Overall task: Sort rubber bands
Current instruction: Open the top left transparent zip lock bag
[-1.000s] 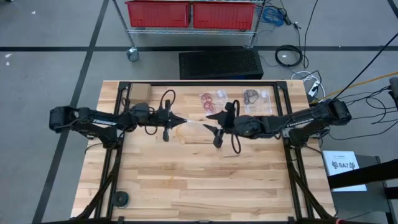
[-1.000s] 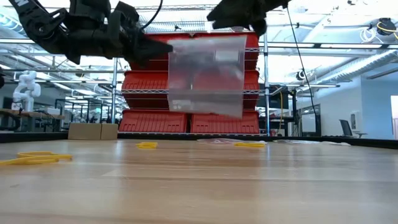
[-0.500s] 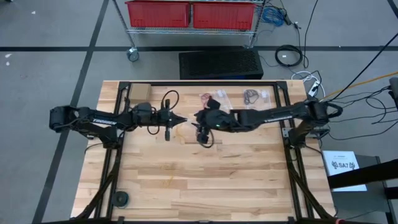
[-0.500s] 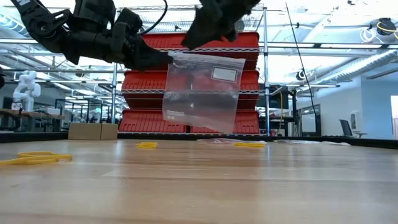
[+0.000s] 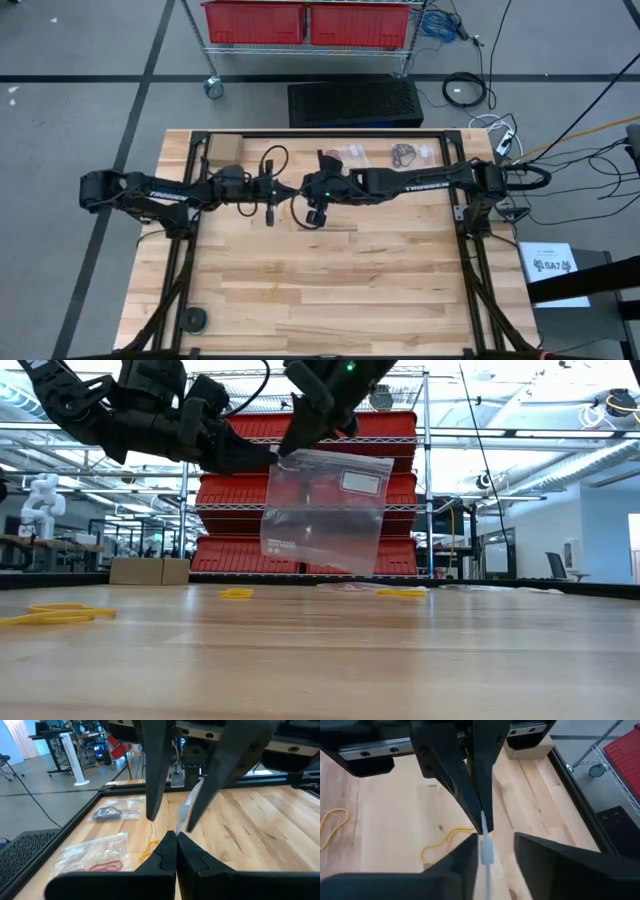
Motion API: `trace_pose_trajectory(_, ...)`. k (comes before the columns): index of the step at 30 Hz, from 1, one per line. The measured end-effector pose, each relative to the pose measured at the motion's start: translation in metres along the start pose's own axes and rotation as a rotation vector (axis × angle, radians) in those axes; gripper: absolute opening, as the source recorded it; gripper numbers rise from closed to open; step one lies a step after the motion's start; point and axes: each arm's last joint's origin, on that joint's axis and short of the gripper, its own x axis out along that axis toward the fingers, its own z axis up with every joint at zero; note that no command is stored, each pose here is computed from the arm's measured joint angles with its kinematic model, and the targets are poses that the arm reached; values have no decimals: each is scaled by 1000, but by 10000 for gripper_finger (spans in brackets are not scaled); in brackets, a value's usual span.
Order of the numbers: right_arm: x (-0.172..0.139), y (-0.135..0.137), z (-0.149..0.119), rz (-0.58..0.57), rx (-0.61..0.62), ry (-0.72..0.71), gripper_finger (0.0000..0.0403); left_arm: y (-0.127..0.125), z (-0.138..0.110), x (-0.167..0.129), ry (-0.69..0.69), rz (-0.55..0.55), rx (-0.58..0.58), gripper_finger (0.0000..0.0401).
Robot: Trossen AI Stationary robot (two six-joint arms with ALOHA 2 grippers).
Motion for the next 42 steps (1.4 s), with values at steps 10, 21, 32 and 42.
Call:
trace_pose_trajectory(10, 0, 0, -4, -4, -22, 41, 17, 1, 0, 0, 5, 31, 7, 0)
trace_pose_trajectory(21, -3, 0, -22, -21, -33, 217, 11, 2, 0, 0, 13, 57, 24, 0)
trace_pose_trajectory(32, -11, 7, -37, -71, -33, 359, 9, 1, 1, -3, 18, 58, 22, 1)
trace_pose_trajectory(42, -16, 16, -28, -8, -36, 268, 9, -7, -6, 4, 33, -39, 5, 94)
